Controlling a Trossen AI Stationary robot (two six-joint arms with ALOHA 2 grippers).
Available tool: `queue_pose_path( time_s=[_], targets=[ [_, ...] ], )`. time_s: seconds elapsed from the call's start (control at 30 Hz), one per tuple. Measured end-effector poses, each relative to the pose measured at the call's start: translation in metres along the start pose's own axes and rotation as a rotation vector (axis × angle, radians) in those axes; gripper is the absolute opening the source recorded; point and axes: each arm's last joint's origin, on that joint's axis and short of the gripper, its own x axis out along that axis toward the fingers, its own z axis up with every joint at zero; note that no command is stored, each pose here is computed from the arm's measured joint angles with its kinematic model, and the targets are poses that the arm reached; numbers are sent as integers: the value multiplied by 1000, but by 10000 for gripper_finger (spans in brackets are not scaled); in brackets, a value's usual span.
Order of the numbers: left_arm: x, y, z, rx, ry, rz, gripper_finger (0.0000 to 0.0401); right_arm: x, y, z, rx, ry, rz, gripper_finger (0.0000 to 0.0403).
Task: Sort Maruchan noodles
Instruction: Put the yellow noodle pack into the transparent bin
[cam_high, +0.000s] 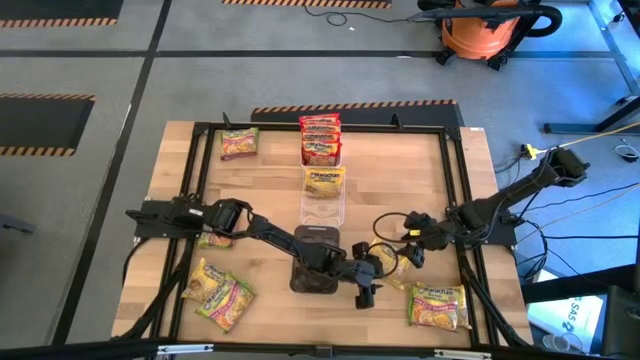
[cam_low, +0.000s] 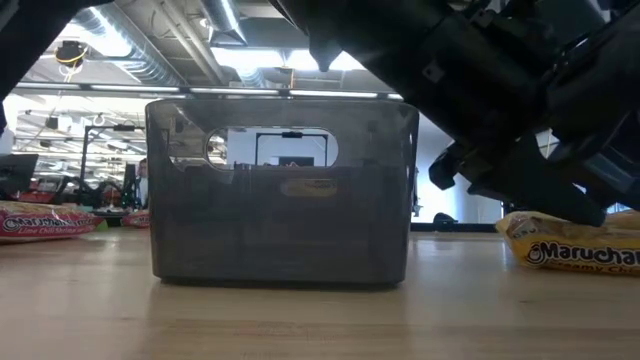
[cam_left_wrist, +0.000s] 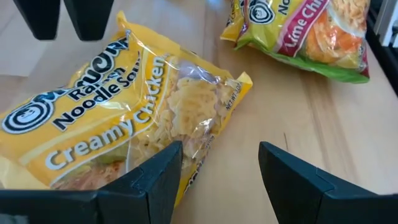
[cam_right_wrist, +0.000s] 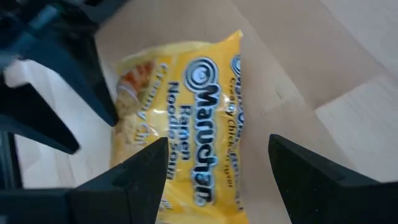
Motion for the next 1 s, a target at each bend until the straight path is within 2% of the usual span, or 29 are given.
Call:
queue_pose_path(
  time_s=[0.2, 0.4, 0.57, 0.63, 1.0],
  targets=[
    [0, 0, -1, 8, 14, 4, 208, 9, -12, -2, 52, 31, 46, 258],
    [1, 1, -4, 9, 22, 5, 208, 18, -28, -2, 117, 63, 100, 307],
    [1, 1, -4, 10, 23, 5, 208, 22, -33, -3, 138, 90, 190, 339],
    [1, 1, -4, 9, 21, 5, 208, 23, -33, -5, 151, 117, 230, 342],
    [2, 3, -3, 4, 18, 2, 208, 37, -27, -2, 176, 122, 278, 323]
  ],
)
